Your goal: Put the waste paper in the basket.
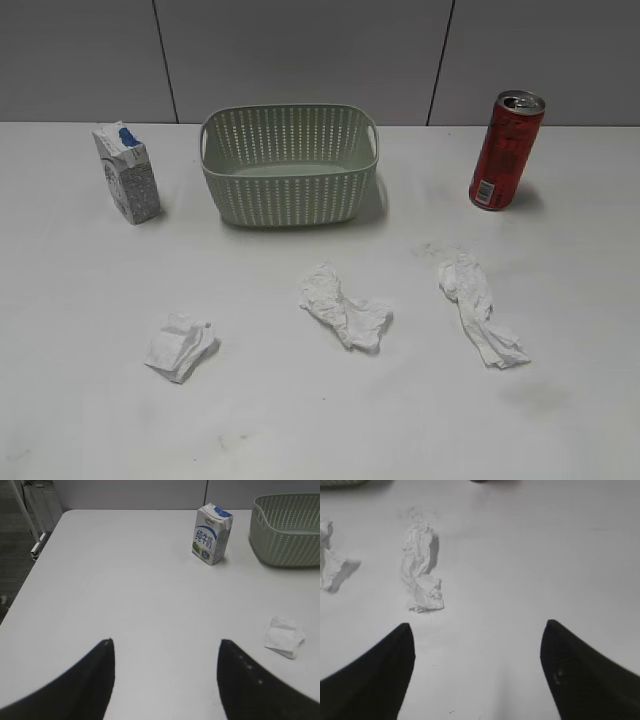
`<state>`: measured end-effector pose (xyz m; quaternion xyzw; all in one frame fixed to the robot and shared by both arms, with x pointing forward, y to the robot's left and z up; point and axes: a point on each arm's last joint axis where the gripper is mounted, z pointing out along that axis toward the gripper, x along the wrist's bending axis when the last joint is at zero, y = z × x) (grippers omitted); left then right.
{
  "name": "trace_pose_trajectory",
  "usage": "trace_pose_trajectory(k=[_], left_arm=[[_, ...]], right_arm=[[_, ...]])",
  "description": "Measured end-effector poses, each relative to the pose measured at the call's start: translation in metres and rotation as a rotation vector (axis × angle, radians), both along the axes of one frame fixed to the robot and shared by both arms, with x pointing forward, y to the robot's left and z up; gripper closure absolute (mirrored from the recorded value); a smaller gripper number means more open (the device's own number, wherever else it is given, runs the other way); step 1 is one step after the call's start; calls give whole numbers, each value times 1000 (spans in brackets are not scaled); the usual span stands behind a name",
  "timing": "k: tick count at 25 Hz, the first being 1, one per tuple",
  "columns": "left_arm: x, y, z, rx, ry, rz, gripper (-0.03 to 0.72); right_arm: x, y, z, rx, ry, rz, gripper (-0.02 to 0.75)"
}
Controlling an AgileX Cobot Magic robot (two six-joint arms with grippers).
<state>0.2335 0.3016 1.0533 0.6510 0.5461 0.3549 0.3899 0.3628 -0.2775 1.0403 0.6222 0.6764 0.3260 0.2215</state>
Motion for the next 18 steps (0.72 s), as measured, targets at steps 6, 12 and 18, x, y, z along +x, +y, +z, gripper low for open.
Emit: trace_pose_trajectory(k=[6,12,18], left_arm=[[0,0,0,-3,0,-2,200],[0,0,0,-5,1,-3,200],[0,-1,0,-8,1,-5,167]], right_arm=[[61,9,-2,-21,147,58,148],[125,29,-14,-13,242,141,148],[166,80,-48,-85,310,299,148]])
